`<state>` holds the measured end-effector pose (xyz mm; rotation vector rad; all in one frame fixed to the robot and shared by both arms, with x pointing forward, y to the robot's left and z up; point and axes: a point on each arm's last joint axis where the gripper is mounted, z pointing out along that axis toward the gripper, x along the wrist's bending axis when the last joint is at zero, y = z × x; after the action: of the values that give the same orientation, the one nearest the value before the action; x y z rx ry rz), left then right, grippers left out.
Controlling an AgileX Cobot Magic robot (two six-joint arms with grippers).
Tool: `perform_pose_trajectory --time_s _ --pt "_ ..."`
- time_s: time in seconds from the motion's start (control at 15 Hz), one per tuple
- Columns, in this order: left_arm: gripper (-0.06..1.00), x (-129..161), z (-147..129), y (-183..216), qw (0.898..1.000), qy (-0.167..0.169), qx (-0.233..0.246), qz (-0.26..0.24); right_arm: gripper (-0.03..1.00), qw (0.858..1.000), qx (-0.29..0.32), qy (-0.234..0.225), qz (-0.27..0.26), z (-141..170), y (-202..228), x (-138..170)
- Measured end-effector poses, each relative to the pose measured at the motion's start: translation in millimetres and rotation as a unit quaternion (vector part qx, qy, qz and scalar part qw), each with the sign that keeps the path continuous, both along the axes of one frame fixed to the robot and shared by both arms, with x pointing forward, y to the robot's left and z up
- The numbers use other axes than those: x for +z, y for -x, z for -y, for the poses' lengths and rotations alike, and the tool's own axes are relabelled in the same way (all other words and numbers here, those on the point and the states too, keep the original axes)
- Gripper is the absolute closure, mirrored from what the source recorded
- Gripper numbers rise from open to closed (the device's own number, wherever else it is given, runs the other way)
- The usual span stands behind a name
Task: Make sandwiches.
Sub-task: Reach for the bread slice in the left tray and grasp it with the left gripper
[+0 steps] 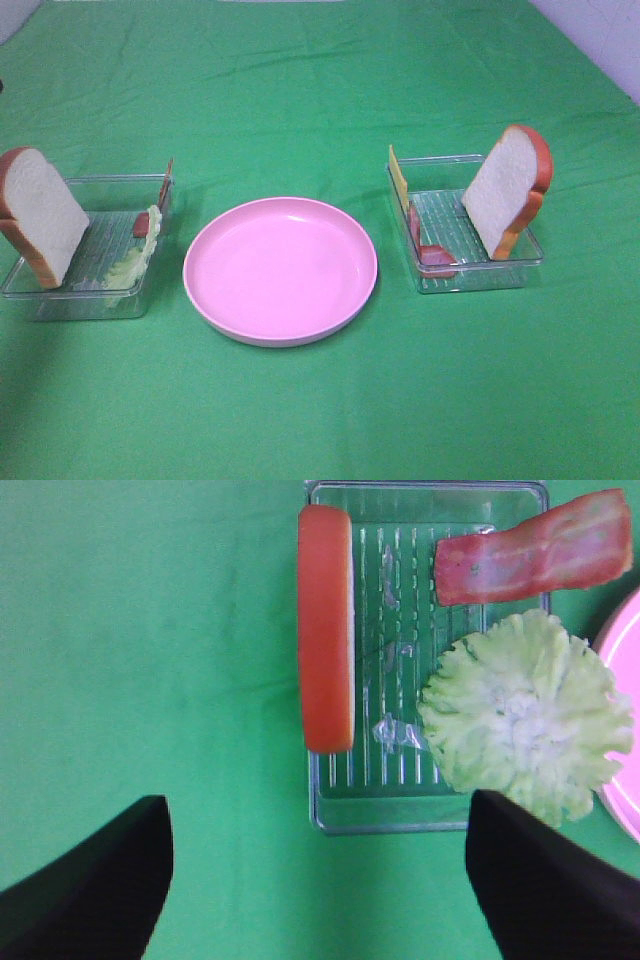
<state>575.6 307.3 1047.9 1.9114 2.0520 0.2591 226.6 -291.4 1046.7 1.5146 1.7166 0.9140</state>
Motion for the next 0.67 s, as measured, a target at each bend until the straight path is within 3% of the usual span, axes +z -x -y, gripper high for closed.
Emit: perform_pose_trajectory --time_s 0.2,0.4,0.67 --pt "0.18 -28 0 -30 1.0 -0.002 -0.009 -0.02 0.2 1.0 0.0 0.0 0.0 0 0 0" --pt "0.18 -57 19 -54 0.999 -0.003 -0.034 -0.025 0.2 1.0 0.0 0.0 0.0 0 0 0" --pt "0.2 -73 21 -60 0.999 -0.002 -0.032 -0.036 0.2 1.0 0.0 0.0 0.0 0 0 0"
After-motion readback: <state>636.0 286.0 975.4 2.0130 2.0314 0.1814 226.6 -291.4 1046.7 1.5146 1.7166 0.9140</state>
